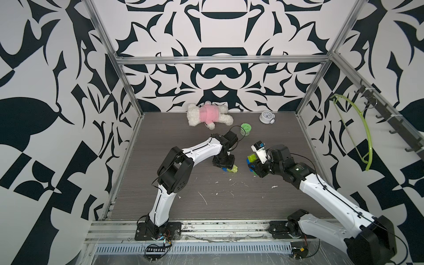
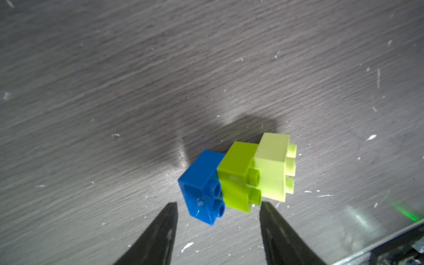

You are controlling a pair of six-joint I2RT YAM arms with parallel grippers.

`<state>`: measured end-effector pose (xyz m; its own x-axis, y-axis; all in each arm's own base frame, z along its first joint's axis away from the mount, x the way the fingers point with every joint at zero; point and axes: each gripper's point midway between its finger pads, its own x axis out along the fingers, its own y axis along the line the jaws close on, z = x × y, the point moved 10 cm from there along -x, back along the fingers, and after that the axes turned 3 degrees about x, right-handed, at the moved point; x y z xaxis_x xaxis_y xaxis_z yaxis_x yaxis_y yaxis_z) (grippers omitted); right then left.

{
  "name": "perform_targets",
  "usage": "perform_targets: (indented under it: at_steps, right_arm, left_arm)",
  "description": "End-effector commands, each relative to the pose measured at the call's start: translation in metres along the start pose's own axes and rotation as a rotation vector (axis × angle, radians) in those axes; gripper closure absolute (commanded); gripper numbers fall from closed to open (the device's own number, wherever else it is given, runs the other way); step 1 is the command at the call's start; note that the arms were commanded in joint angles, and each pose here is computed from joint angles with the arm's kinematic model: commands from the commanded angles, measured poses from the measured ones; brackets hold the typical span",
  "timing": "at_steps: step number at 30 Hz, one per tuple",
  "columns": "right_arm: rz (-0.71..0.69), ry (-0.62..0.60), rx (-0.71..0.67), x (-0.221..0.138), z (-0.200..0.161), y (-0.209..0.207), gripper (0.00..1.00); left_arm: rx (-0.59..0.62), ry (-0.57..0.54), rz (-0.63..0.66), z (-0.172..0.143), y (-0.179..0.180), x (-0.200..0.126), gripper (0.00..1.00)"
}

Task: Assemble the letter y with lego
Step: Adjust the lego brick at the center of the board.

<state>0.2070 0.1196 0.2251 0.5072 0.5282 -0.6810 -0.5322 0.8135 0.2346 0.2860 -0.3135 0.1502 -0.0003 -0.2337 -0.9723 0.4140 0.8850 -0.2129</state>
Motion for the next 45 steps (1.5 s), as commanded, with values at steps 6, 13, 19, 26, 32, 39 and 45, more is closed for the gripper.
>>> perform_targets:
  at_steps: [6, 13, 19, 26, 32, 39, 45]
  right_arm:
    - [0.021, -0.034, 0.002, -0.001, 0.003, 0.001, 0.9]
    - [0.024, -0.033, 0.005, 0.0, 0.003, 0.001, 0.9]
    - [0.027, -0.037, 0.008, -0.001, 0.004, 0.002, 0.91]
    - [0.037, -0.041, 0.011, 0.0, 0.007, 0.002, 0.91]
    - [0.044, -0.029, -0.002, 0.002, 0.013, 0.003, 0.91]
    - [0.052, -0.017, -0.022, 0.003, 0.027, 0.004, 0.91]
    - [0.067, -0.004, -0.03, 0.007, 0.036, 0.005, 0.91]
  left_arm:
    - [-0.035, 0.056, -0.017, -0.002, 0.005, 0.01, 0.42]
    - [-0.091, 0.064, -0.086, -0.005, 0.015, 0.013, 0.46]
    - [-0.137, 0.084, -0.113, -0.009, 0.027, 0.017, 0.47]
    - [-0.195, 0.069, -0.172, -0.012, 0.041, 0.022, 0.47]
    - [-0.247, 0.065, -0.214, -0.018, 0.053, 0.027, 0.47]
    - [-0.278, 0.049, -0.261, -0.024, 0.065, 0.034, 0.47]
    - [-0.303, 0.035, -0.297, -0.03, 0.078, 0.041, 0.48]
